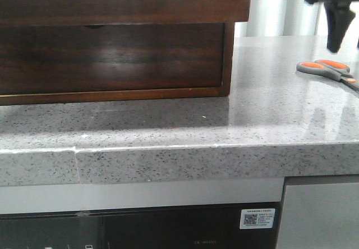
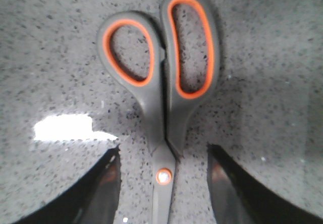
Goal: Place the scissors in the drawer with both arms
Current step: 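Close the right gripper on the scissors and lift them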
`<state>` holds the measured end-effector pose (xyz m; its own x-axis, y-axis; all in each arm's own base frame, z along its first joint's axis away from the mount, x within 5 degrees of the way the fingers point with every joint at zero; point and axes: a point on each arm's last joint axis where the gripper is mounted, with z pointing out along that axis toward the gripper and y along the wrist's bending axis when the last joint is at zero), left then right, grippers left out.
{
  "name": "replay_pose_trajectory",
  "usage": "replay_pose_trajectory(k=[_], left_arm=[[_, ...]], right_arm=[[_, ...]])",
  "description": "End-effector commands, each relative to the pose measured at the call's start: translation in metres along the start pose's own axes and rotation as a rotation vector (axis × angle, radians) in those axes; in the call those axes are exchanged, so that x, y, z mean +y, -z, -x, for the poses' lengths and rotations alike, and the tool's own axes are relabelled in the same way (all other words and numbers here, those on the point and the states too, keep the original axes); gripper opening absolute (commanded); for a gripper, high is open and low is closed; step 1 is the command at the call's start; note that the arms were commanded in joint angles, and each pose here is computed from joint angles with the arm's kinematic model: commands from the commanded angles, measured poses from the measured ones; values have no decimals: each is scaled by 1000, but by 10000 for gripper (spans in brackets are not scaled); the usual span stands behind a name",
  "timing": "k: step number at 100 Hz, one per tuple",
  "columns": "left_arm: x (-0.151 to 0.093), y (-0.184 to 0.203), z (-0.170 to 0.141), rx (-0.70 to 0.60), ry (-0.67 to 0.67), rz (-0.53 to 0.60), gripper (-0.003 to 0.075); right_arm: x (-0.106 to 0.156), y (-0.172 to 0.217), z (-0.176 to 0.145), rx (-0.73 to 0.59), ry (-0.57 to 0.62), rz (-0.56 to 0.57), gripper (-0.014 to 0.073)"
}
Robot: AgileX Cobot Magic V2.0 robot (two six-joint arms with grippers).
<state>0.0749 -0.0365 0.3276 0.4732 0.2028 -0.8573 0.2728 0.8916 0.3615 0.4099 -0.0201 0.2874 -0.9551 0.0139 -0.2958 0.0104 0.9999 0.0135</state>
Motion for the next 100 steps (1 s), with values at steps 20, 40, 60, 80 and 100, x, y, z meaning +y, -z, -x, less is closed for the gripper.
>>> replay_pose_trajectory(k=[20,40,60,80,100], left_arm=[[2,-2,12,-74,39,-4,244],[2,-2,12,-76,39,-4,244],[2,-2,12,-78,39,-5,244],[2,-2,12,-78,39,-5,244],[2,-2,12,-78,39,-5,244]], right_arm=[[2,7,5,-16,22,22,303],[1,-4,7,-8,23,22,303],[1,-11,8,3,22,22,303],[1,-18,6,41,22,25,303],[1,-18,6,43,22,25,256]])
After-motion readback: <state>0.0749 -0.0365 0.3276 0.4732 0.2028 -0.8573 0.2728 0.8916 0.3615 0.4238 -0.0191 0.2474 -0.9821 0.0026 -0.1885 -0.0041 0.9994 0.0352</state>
